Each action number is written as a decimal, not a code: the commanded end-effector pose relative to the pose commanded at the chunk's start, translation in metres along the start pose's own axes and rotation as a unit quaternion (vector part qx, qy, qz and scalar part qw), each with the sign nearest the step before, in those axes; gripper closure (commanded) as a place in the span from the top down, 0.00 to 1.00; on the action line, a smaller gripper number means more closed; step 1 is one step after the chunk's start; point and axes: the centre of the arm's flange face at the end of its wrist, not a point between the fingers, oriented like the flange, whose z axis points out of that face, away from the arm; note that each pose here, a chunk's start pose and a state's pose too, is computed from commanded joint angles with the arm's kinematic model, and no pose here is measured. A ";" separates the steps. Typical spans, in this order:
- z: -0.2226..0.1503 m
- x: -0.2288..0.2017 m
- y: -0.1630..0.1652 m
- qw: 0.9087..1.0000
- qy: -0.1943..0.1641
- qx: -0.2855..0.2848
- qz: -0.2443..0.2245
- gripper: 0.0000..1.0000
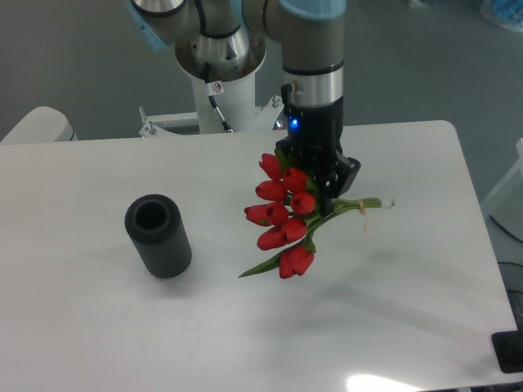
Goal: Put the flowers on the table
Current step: 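Rotate the gripper holding the red tulips so the stems lie sideways, then lower the held tulip bunch onto the white table surface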
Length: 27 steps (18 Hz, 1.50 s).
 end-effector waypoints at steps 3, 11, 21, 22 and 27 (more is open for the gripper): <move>0.009 0.006 0.008 0.998 0.008 -0.036 0.045 0.41; 0.055 0.033 0.030 0.987 0.064 -0.109 0.095 0.41; 0.114 0.100 0.034 0.975 0.151 -0.116 0.118 0.41; 0.120 0.106 0.033 0.973 0.159 -0.115 0.121 0.41; 0.137 0.121 0.026 0.969 0.180 -0.114 0.128 0.41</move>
